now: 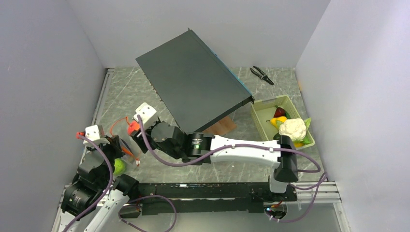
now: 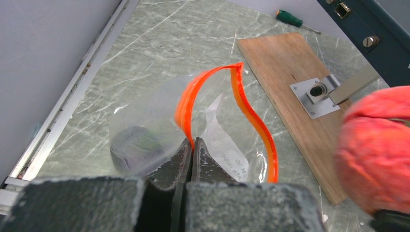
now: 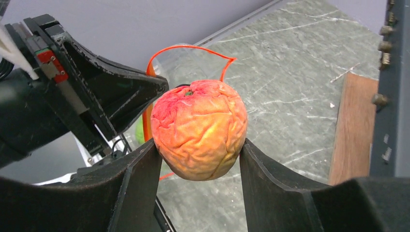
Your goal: Place the food in the zip-top bag and seal the zipper
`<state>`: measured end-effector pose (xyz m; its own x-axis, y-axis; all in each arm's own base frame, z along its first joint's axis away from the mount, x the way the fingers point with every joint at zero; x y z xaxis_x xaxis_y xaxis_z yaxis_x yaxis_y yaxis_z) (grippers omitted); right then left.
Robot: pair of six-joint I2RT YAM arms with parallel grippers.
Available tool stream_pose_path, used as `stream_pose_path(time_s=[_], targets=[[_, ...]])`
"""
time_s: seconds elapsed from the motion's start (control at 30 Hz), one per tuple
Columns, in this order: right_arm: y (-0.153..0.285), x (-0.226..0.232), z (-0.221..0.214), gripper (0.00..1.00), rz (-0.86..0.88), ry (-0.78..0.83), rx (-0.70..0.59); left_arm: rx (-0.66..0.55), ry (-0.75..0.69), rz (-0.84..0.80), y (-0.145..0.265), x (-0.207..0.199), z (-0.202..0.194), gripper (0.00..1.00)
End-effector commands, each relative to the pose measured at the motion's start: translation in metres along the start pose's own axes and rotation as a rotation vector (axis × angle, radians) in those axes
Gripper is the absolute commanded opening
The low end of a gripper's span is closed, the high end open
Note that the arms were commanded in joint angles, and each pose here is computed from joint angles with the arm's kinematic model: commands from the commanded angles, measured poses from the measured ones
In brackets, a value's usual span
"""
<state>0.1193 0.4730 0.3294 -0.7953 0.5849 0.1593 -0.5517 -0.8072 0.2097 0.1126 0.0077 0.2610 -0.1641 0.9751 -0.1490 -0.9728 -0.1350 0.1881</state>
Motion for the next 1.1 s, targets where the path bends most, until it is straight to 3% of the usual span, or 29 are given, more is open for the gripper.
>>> stream_pose_path(time_s=[0.0, 0.33, 0.57, 0.8, 1.07], targets=[[-0.018, 0.000, 0.014, 0.08, -0.011, 0.003, -0.030, -0.033, 0.030, 0.013, 0.003, 0.003, 0.006, 0.00], [-0.057, 0.002, -0.019, 0.21, 0.028, -0.041, 0.067, -0.042, 0.039, 0.016, 0.005, 0.005, 0.006, 0.00], [-0.068, 0.006, -0.032, 0.58, 0.039, -0.045, 0.104, -0.039, 0.038, 0.016, 0.004, 0.004, 0.006, 0.00], [-0.060, 0.003, -0.025, 0.81, 0.026, -0.051, 0.096, -0.034, 0.034, 0.015, 0.004, 0.004, 0.006, 0.00], [-0.037, -0.005, 0.004, 0.83, -0.001, -0.069, 0.044, -0.030, 0.031, 0.015, 0.003, 0.003, 0.005, 0.00]])
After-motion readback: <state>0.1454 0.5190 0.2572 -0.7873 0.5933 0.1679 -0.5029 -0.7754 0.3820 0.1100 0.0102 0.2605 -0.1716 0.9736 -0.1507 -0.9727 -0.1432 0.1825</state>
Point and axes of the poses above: each gripper's point midway between its finger pads, its own y axis back along the fingers, its own x axis along the line the jaws close on, z = x × y, the point moved 5 cm from there along y, back along the fingers, and after that the axes turned 5 degrees about -y, right-handed, at the moved point
